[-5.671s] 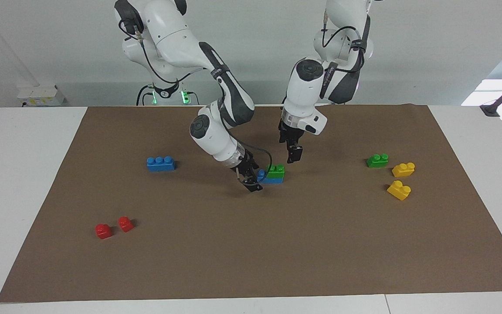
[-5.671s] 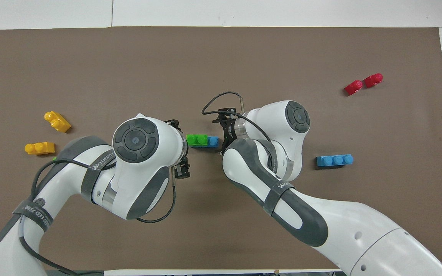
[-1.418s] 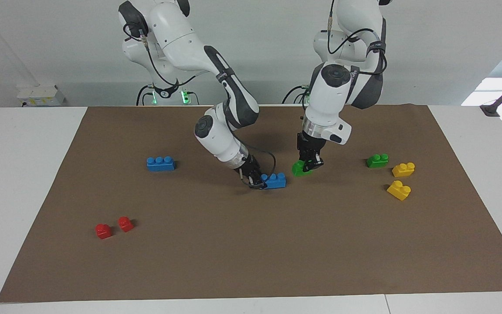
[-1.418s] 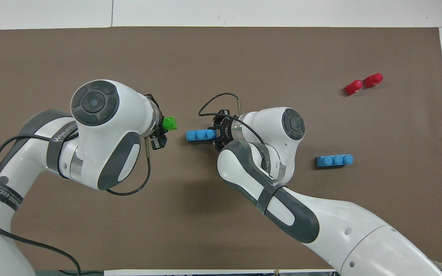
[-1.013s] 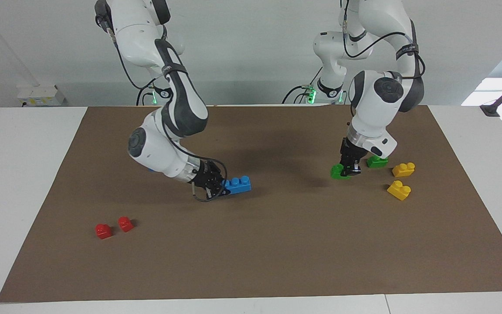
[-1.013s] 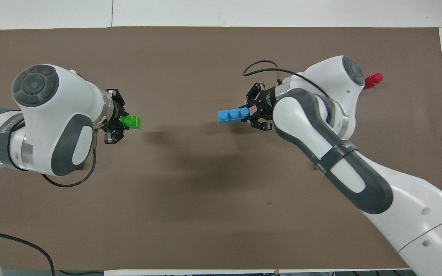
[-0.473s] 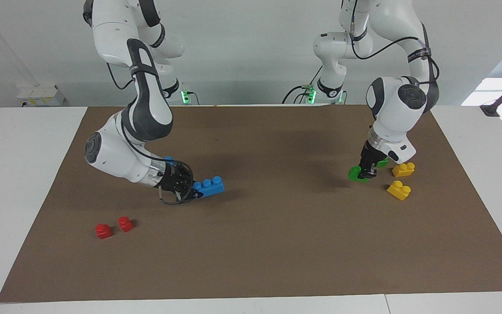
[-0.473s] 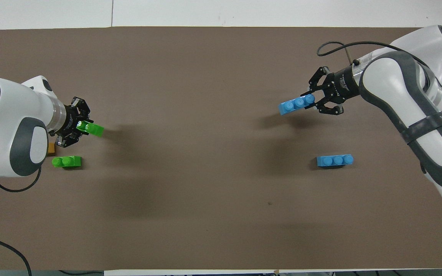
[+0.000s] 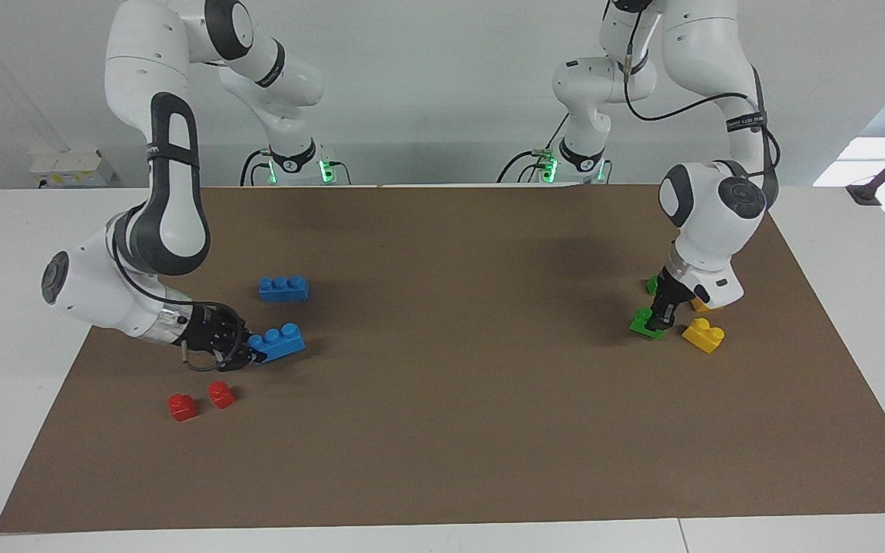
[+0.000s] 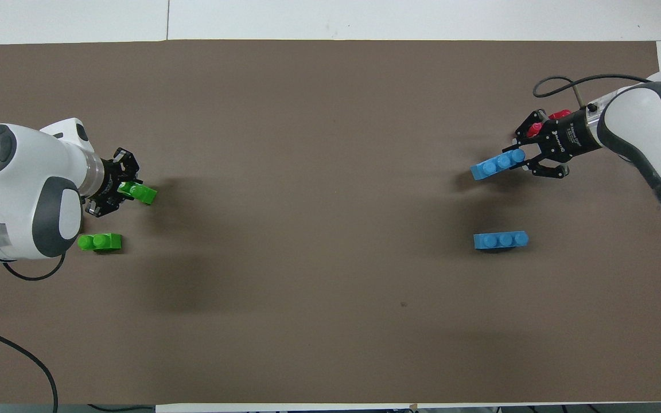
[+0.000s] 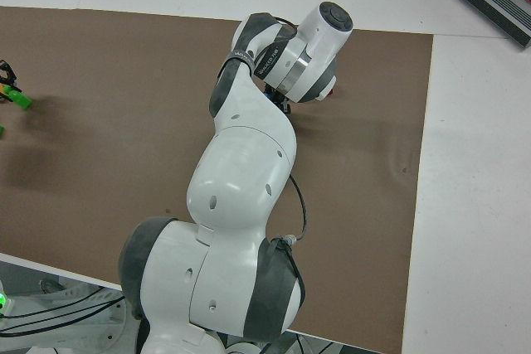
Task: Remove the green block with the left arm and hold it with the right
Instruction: 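Carry the green brick toward the yellow bricks while the right gripper carries blue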
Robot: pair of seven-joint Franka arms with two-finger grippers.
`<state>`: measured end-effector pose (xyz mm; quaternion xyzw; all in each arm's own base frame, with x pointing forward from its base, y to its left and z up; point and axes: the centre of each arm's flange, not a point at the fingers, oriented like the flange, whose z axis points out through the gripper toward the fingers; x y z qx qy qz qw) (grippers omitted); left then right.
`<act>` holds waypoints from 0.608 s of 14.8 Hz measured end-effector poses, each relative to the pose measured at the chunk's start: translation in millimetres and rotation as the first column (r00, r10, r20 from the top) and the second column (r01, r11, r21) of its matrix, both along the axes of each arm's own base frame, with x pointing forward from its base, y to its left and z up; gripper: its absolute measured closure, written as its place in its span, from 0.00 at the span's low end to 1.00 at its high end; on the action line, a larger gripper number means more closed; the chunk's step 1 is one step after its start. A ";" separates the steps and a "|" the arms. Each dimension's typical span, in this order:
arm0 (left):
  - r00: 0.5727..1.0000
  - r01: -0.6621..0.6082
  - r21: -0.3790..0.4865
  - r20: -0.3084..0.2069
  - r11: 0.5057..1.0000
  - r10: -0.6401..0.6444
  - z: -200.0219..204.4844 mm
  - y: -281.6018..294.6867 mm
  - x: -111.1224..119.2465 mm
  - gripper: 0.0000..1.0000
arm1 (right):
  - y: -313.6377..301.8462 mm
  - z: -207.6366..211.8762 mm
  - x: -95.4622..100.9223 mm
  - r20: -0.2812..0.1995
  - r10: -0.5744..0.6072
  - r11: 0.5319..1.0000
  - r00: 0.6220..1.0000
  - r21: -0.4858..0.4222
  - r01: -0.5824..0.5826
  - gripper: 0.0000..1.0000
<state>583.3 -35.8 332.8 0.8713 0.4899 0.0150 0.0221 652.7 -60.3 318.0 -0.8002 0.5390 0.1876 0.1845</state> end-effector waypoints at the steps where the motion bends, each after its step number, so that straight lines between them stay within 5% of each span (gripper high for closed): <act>1: 1.000 0.004 0.000 0.001 1.000 -0.004 -2.6 0.0 0.7 0.64 | -5.4 -4.0 -2.9 -0.005 -0.002 1.000 1.000 0.002 0.002 0.66; 9: 0.993 0.115 0.006 0.009 0.993 -0.116 -6.2 0.2 2.1 0.64 | -4.6 -36.3 -20.8 -0.014 -0.010 1.000 1.000 -0.011 0.010 0.66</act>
